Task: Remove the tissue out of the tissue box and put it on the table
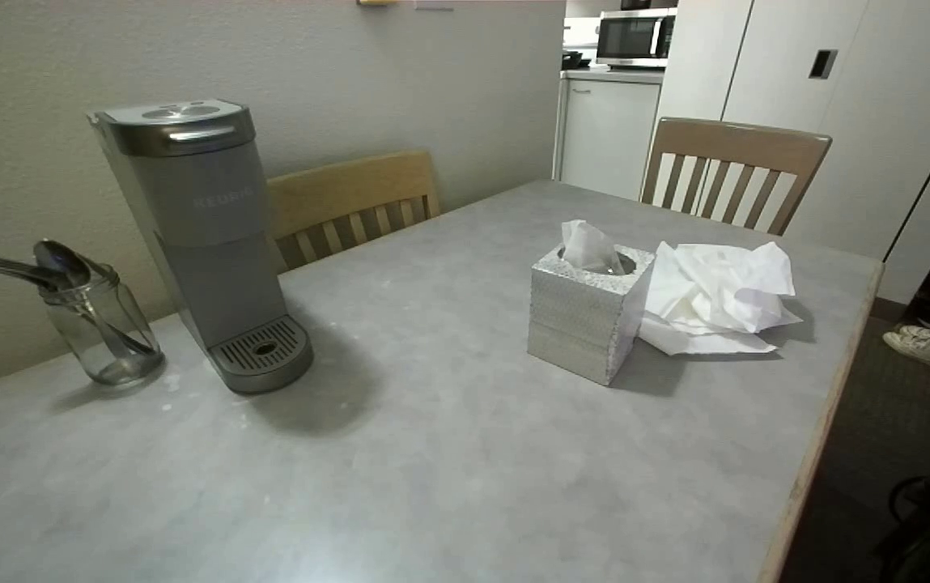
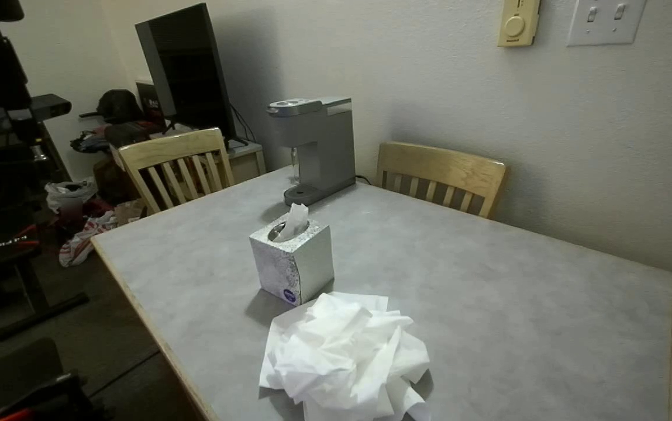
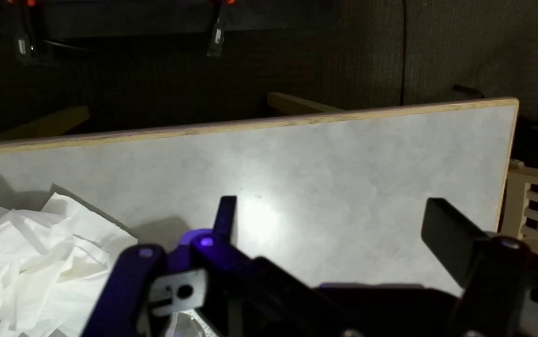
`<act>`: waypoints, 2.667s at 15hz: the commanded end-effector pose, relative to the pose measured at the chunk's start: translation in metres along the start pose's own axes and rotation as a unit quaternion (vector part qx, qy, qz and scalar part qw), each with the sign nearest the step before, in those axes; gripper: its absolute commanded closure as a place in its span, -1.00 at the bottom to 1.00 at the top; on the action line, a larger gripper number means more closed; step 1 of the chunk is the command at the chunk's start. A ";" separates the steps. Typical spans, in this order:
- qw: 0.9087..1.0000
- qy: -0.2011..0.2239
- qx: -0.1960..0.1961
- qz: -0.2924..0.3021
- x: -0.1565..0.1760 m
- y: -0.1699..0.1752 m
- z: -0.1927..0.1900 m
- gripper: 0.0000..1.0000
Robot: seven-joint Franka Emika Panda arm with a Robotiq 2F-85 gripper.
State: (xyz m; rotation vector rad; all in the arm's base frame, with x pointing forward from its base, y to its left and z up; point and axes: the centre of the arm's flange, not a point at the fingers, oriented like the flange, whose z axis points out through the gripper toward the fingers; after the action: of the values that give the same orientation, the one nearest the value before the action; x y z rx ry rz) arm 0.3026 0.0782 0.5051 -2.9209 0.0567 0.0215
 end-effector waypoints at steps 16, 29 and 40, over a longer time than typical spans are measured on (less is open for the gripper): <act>1.000 0.013 -0.001 0.015 0.010 0.009 0.006 -1.00; 0.996 0.078 0.015 0.046 0.089 0.047 0.027 -1.00; 0.995 0.079 0.013 0.053 0.076 0.044 0.024 -1.00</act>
State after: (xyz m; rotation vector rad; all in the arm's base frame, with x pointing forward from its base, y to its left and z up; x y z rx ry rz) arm 0.3766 0.0380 0.4711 -2.8839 0.2349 -0.1931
